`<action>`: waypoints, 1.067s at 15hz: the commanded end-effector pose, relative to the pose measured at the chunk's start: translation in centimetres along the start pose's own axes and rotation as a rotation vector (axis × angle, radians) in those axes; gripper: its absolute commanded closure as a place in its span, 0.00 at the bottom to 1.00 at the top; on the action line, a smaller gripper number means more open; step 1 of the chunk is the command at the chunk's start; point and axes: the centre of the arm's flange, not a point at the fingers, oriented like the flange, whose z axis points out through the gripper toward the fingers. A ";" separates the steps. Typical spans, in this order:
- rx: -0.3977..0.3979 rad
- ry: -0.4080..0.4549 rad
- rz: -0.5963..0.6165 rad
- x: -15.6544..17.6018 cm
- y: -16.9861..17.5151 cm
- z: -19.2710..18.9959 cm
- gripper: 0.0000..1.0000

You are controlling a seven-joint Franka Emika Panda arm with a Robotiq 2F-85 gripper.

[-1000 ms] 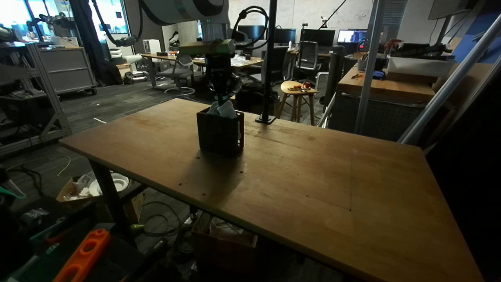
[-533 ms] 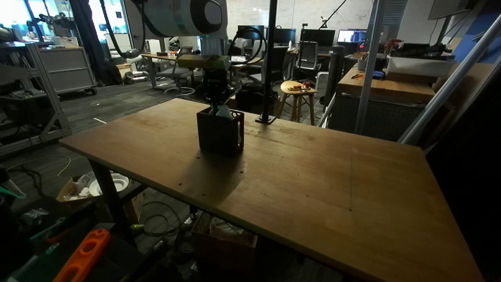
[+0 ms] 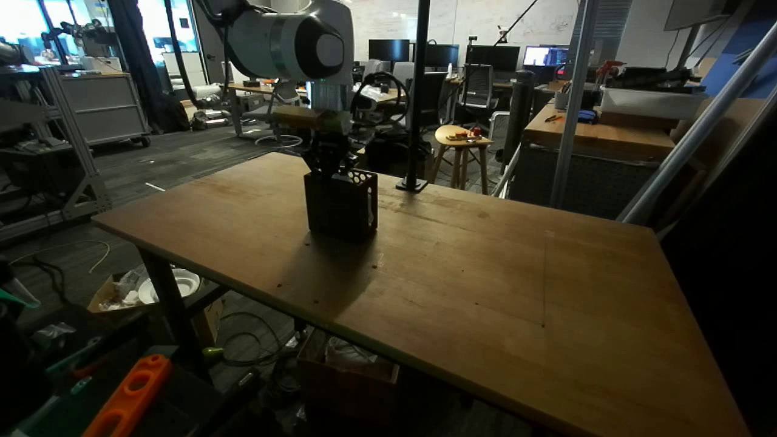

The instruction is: Pick up the cloth and put it in the box

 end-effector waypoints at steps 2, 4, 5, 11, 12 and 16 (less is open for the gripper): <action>0.050 0.029 0.033 -0.7 -0.7 2.1 1.00; 0.067 0.032 0.048 -1.1 -0.8 2.8 1.00; 0.074 0.034 0.056 -1.3 -0.7 3.2 1.00; 0.124 0.008 0.070 -1.4 -0.8 5.8 1.00; 0.134 0.000 0.061 -1.2 -0.9 6.2 1.00; 0.178 -0.016 0.009 -0.5 -1.6 7.2 1.00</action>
